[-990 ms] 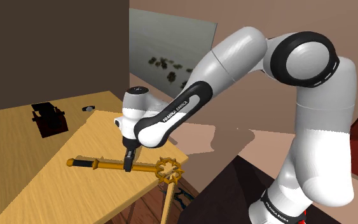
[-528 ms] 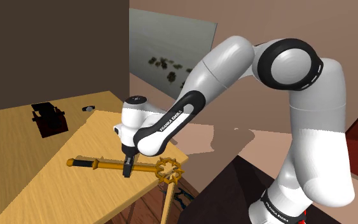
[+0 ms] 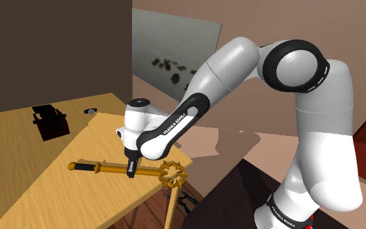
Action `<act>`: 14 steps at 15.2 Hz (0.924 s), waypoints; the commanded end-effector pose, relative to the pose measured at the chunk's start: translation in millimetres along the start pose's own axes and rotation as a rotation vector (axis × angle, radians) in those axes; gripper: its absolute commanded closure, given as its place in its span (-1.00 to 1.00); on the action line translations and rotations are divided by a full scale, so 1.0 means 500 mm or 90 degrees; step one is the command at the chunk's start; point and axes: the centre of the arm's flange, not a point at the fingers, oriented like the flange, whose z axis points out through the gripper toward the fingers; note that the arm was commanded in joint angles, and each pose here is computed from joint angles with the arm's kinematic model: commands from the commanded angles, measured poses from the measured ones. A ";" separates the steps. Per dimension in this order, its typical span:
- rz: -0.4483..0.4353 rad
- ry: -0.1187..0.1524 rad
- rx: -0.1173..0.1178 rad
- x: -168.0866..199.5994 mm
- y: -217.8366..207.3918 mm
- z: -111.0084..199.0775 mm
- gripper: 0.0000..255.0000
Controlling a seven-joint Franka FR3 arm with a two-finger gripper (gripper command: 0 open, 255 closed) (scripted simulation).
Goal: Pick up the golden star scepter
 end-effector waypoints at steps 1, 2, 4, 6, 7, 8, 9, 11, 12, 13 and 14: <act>0.000 0.000 0.000 0.000 0.000 0.000 1.00; 0.000 0.000 0.000 0.000 0.000 0.000 1.00; 0.000 0.000 0.000 0.001 0.000 -0.010 1.00; 0.000 0.000 0.000 0.002 0.000 -0.031 1.00; 0.000 0.000 0.000 0.003 0.000 -0.042 1.00; 0.000 0.000 0.000 0.004 0.000 -0.052 1.00; 0.000 0.000 0.000 0.004 0.000 -0.063 1.00; 0.000 0.000 0.000 0.006 0.000 -0.084 1.00; 0.000 0.000 0.000 0.007 0.000 -0.094 1.00; 0.000 0.000 0.000 0.007 0.000 -0.105 1.00; 0.000 0.000 0.000 0.008 0.000 -0.115 1.00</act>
